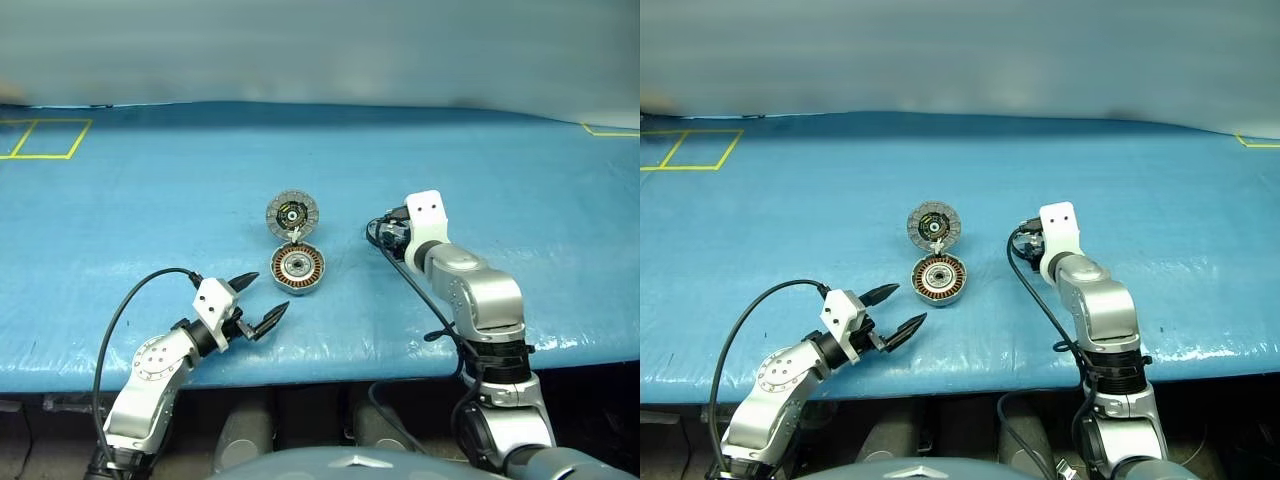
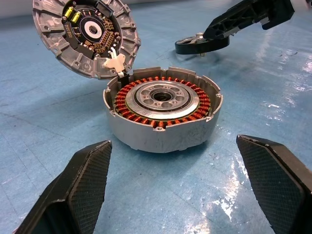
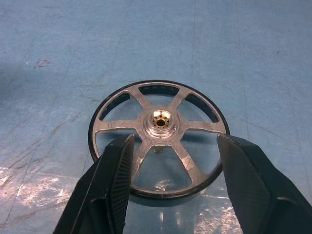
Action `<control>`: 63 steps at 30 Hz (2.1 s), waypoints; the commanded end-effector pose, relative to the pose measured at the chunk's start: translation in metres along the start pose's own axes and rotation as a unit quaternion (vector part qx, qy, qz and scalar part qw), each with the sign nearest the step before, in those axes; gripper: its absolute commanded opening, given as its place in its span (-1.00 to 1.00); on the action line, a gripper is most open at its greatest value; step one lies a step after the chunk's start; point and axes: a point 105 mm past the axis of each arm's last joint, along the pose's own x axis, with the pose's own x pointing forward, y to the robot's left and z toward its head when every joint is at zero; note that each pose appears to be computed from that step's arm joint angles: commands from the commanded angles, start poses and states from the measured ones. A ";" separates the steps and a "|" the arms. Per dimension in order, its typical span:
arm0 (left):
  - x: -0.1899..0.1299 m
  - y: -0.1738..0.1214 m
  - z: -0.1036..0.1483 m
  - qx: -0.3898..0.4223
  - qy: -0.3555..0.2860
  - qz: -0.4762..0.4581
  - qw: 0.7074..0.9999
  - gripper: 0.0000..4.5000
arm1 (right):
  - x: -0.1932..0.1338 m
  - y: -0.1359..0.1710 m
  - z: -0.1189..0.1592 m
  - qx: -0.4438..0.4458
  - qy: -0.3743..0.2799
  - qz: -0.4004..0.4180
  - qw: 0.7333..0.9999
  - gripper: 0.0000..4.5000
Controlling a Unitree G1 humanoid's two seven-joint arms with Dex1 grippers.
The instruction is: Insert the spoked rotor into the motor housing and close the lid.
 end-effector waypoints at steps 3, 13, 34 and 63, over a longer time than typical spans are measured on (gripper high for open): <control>0.001 -0.001 0.006 0.006 -0.010 -0.005 1.000 1.00 | 0.001 -0.004 -0.001 0.006 -0.007 -0.008 1.000 0.27; 0.000 -0.001 0.005 0.004 -0.008 -0.003 1.000 1.00 | 0.004 0.001 -0.017 0.023 0.012 0.012 1.000 0.27; -0.002 -0.001 0.004 0.002 -0.007 0.006 1.000 1.00 | -0.015 0.031 0.015 -0.060 -0.072 0.105 0.990 -0.49; -0.005 0.002 0.005 0.014 -0.015 0.022 1.000 1.00 | -0.065 0.140 0.025 -0.422 -0.106 0.297 0.850 -0.49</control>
